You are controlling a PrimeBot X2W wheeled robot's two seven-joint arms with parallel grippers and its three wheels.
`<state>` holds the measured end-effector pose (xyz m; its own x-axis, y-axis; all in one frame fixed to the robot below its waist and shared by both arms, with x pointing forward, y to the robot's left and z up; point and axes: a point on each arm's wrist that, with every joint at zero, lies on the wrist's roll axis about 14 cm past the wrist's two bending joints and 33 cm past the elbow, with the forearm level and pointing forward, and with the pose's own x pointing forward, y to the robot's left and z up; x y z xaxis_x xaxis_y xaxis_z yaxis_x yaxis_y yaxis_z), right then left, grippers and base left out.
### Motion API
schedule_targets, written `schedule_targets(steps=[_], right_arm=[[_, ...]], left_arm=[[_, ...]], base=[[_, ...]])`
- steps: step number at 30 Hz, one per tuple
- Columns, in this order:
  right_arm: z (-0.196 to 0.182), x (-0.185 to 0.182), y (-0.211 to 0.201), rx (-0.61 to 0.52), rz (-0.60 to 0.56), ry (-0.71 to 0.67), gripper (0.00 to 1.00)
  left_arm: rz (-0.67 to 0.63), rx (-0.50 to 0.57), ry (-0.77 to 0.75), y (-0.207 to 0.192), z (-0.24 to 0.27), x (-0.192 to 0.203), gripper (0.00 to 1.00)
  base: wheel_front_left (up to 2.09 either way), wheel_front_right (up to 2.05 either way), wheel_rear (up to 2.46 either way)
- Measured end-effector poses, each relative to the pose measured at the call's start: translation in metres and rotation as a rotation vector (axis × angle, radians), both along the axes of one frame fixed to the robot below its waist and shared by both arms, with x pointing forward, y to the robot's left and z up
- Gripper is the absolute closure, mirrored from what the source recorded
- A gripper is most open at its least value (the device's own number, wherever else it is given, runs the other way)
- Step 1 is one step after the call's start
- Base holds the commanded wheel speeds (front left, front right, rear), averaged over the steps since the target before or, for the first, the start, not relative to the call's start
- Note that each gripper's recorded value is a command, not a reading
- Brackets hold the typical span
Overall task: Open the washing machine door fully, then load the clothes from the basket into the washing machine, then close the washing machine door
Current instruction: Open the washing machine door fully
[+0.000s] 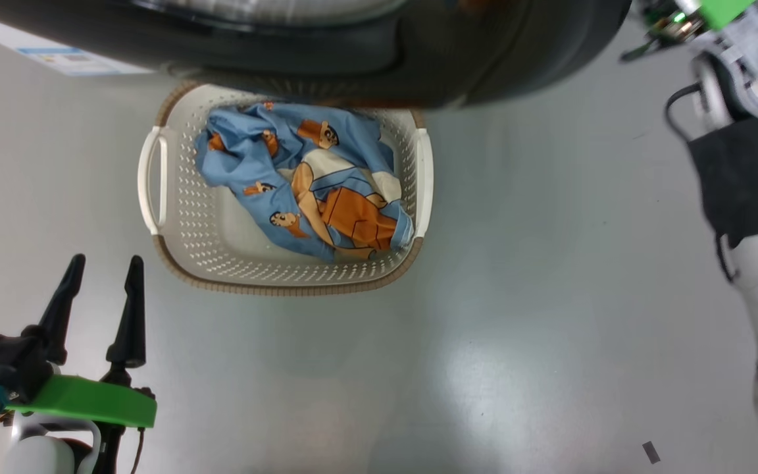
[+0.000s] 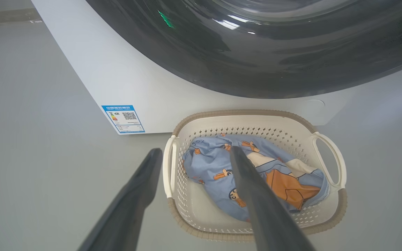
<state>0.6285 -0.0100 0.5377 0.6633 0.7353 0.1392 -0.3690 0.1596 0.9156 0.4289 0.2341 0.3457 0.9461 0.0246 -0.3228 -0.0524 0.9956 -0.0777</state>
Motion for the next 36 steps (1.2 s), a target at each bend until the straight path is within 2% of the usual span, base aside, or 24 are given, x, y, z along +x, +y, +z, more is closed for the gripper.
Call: schedule_targets(steps=[9,19,36], right_arm=[[-0.003,-0.043,0.024,-0.039,0.127,0.024,1.00],[-0.005,-0.112,0.054,-0.071,0.287,0.063,1.00],[0.001,-0.217,0.096,-0.112,0.450,0.088,1.00]], left_arm=[[-0.005,-0.008,-0.050,-0.003,0.018,0.005,0.00],[0.036,-0.034,-0.107,-0.003,0.043,-0.006,0.00],[0.131,-0.050,-0.156,0.010,0.075,-0.059,0.00]], base=[[0.00,0.00,0.00],[0.00,0.00,0.00],[0.00,0.00,0.00]])
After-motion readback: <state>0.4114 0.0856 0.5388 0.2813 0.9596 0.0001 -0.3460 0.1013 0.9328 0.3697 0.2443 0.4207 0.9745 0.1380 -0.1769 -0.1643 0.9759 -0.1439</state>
